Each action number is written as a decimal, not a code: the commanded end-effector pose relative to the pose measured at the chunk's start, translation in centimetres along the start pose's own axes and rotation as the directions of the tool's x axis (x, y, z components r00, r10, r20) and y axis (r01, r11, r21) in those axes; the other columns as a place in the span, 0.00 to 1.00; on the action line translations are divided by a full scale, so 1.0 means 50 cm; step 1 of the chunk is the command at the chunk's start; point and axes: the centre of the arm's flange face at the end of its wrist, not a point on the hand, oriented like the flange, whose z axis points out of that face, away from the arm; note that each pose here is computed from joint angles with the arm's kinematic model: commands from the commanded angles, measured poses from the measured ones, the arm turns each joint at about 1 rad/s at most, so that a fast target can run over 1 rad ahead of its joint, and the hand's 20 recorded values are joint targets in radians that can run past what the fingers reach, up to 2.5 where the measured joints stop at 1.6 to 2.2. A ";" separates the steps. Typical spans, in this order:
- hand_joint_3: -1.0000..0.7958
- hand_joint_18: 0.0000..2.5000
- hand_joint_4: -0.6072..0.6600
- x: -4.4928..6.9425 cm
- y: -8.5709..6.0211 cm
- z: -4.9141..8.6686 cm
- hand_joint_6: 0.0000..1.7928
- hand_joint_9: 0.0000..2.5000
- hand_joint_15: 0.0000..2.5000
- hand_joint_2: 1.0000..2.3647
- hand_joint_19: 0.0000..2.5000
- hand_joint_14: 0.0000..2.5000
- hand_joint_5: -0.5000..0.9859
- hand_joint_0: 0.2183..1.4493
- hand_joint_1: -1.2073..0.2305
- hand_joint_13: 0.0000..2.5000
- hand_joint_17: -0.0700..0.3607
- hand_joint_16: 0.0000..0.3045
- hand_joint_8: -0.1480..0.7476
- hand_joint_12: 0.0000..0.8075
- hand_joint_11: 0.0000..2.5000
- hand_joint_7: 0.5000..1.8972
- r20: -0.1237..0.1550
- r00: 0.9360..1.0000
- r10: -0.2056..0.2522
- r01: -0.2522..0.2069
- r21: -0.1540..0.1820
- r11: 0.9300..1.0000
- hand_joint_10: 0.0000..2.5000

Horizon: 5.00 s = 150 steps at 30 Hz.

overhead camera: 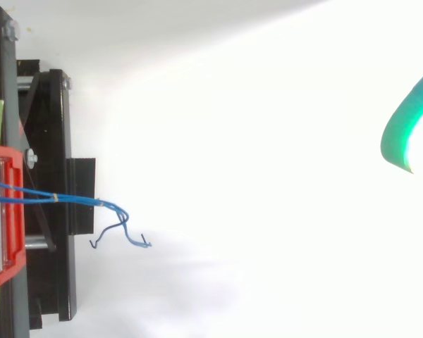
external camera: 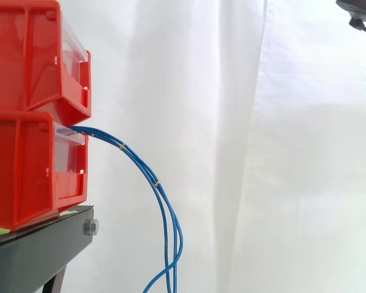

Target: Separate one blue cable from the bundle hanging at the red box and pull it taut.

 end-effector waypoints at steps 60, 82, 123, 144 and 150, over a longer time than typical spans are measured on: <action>0.30 0.35 0.67 0.021 -0.149 0.146 0.28 0.31 0.12 0.00 0.21 0.00 0.20 0.31 0.41 0.28 0.39 0.14 0.52 0.45 0.13 0.16 0.093 0.995 -0.037 0.032 0.058 0.998 0.00; 0.30 0.32 0.66 0.060 -0.264 0.305 0.28 0.32 0.08 0.00 0.13 0.00 0.21 0.31 0.40 0.27 0.36 0.12 0.53 0.40 0.12 0.16 0.079 0.996 -0.050 0.048 0.026 0.999 0.00; 0.29 0.32 0.66 0.106 -0.420 0.443 0.28 0.30 0.09 0.00 0.11 0.00 0.20 0.31 0.36 0.27 0.33 0.11 0.53 0.37 0.12 0.16 0.049 0.998 -0.037 0.039 -0.046 0.998 0.00; 0.29 0.35 0.69 0.125 -0.444 0.462 0.28 0.34 0.12 0.00 0.13 0.00 0.21 0.32 0.36 0.32 0.34 0.11 0.53 0.36 0.14 0.19 -0.053 0.998 0.047 -0.051 -0.084 0.995 0.00; 0.30 0.34 0.69 0.128 -0.448 0.461 0.28 0.35 0.13 0.00 0.13 0.00 0.22 0.33 0.36 0.35 0.34 0.11 0.54 0.37 0.15 0.20 -0.091 0.995 0.051 -0.058 -0.077 0.995 0.00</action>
